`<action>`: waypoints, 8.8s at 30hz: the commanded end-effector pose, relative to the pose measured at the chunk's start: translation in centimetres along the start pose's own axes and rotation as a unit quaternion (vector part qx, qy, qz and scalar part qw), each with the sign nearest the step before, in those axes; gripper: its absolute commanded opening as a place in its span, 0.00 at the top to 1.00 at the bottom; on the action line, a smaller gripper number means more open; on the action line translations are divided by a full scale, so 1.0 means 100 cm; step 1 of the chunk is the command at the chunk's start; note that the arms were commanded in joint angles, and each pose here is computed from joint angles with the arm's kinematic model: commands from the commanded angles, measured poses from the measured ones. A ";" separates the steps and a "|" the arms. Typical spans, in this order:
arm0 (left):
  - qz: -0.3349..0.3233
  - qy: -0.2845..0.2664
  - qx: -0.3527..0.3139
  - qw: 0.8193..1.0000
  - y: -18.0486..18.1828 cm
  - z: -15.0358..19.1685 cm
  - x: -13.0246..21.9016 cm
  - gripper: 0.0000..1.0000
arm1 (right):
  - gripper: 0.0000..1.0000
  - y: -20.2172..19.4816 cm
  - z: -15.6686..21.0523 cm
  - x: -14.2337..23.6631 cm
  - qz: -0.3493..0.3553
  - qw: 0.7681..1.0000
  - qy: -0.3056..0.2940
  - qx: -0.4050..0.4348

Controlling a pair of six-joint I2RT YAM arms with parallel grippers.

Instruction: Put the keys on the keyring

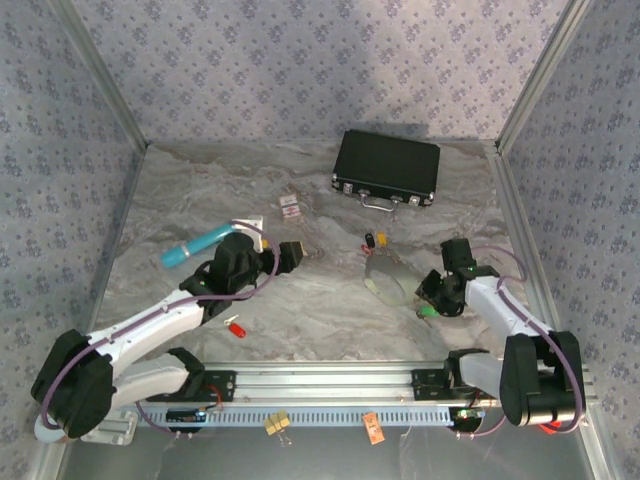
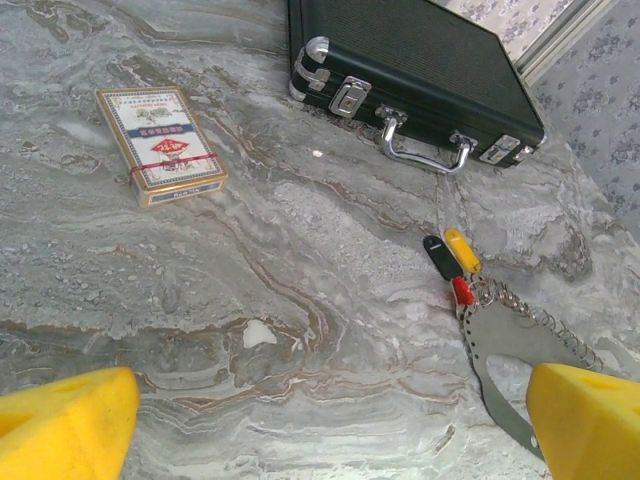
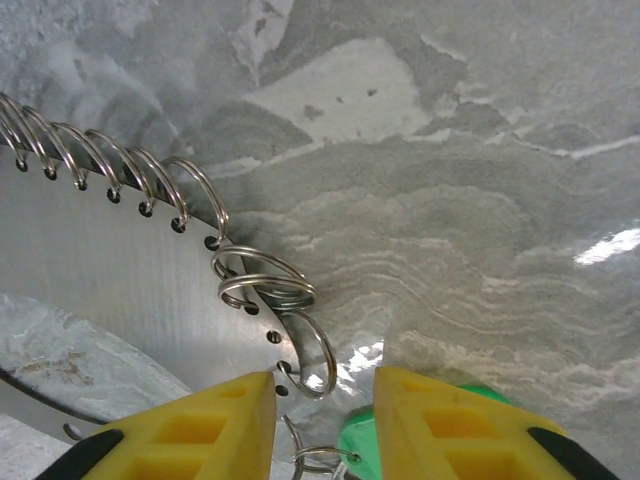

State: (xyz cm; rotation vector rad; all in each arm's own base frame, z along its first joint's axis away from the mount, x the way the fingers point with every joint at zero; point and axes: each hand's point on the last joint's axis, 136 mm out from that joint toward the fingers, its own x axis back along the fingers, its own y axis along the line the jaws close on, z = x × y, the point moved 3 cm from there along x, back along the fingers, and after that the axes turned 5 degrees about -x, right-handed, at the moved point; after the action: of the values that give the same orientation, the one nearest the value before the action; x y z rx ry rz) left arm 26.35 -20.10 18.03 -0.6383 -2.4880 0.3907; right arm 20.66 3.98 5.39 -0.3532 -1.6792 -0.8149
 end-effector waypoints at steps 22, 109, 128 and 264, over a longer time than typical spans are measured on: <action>-0.006 -0.016 0.008 1.000 0.001 -0.003 0.011 0.02 | 1.00 0.002 0.000 -0.002 -0.005 1.000 0.000 0.009; 0.389 -0.011 -0.482 0.785 -0.108 0.045 0.023 0.03 | 1.00 0.238 0.137 0.128 -0.332 0.581 -0.113 0.734; 0.410 0.012 -0.481 0.775 -0.105 0.056 0.037 0.21 | 1.00 0.239 0.128 0.122 -0.314 0.603 -0.125 0.722; 0.340 -0.001 -0.488 0.804 -0.099 0.035 0.049 0.77 | 1.00 0.210 0.168 0.116 -0.300 0.465 -0.088 0.828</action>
State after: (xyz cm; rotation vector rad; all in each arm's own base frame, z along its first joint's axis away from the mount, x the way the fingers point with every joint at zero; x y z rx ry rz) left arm 17.89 -26.11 19.84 -1.8525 -2.2474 -0.7314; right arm 18.31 28.01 21.46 1.6442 -2.0120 0.6971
